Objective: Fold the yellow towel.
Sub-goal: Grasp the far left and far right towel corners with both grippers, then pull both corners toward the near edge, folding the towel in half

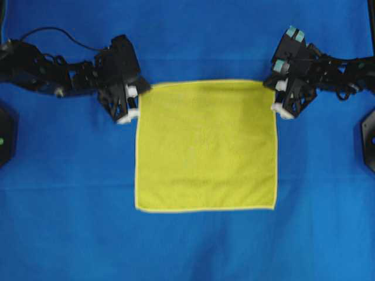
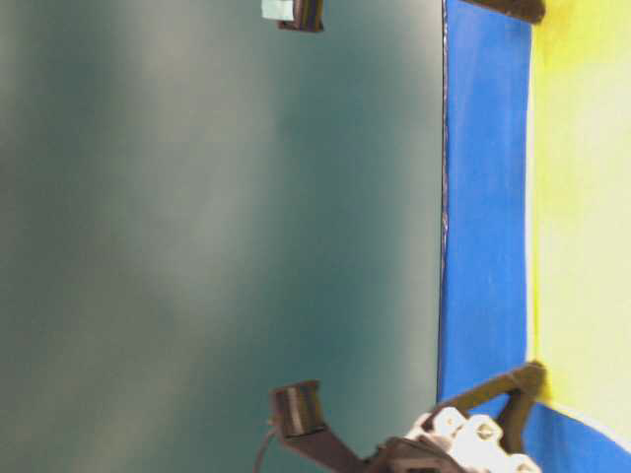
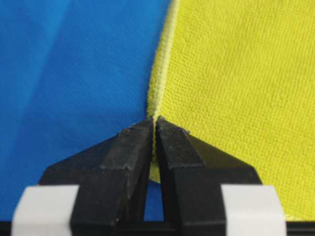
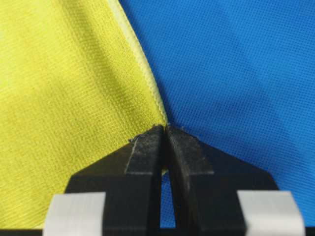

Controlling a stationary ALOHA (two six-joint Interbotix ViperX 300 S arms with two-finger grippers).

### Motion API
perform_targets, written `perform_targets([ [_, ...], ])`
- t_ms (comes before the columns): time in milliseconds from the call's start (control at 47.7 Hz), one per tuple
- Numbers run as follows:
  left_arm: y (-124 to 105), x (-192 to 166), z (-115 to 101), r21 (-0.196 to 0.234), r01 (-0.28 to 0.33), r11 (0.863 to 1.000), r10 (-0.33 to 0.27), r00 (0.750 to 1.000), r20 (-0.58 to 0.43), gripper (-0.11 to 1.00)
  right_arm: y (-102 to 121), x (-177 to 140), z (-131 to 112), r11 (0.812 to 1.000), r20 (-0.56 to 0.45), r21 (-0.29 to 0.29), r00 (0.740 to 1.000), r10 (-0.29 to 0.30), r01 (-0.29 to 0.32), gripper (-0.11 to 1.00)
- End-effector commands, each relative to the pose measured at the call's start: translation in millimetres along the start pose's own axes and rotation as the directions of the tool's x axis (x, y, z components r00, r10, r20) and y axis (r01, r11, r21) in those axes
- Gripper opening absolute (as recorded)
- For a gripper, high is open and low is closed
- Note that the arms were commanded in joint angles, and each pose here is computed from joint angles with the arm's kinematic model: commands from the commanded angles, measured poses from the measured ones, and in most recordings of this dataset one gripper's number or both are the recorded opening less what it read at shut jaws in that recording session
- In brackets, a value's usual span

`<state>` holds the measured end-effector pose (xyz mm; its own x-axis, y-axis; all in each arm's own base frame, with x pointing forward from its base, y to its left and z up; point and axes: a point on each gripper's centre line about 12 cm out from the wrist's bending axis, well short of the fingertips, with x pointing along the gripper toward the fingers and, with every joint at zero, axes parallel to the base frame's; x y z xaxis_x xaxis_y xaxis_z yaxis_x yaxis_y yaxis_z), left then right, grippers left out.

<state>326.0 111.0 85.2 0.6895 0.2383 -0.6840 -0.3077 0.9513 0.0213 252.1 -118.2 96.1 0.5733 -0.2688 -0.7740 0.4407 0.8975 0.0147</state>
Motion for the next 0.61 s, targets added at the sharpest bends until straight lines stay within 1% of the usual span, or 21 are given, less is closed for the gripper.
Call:
perform_targets([
  [0,5.5,-10.3,23.3,0.001,-0.013,1.000,0.013,0.997,0.070,0.03,-0.6,-13.6,12.5,1.000,0.051,0.007,0.999,-0.001,0.001,0.02],
  [63,5.1,-12.6,28.2,0.008,-0.013,1.000,0.012,0.996,0.085,0.03,-0.5,-19.2,14.6,1.000,0.061,0.007,0.998,-0.001,0.000,0.02],
  [126,5.8,-14.7,31.5,0.001,-0.014,1.000,0.014,0.995,0.095,0.03,-0.5,-24.0,17.5,1.000,0.074,0.007,0.997,-0.001,0.000,0.02],
  [189,4.6,-14.6,29.8,-0.002,-0.010,1.000,0.011,0.996,0.084,0.03,0.0,-26.0,18.9,1.000,0.081,0.003,0.997,0.001,-0.001,0.02],
  [377,-5.8,-15.3,22.8,0.009,0.013,1.000,-0.013,0.999,0.039,0.03,-0.3,-26.8,21.7,1.000,0.092,-0.007,0.996,0.000,0.001,0.02],
  [503,-13.3,-18.7,21.8,0.005,0.030,1.000,-0.030,0.999,0.020,0.03,0.1,-27.5,22.3,1.000,0.092,0.000,0.996,0.001,-0.001,0.02],
  [587,-19.4,-25.0,22.9,0.013,0.044,0.999,-0.044,0.999,0.011,0.03,3.0,-32.0,20.3,1.000,0.084,0.007,0.996,0.008,-0.009,0.02],
])
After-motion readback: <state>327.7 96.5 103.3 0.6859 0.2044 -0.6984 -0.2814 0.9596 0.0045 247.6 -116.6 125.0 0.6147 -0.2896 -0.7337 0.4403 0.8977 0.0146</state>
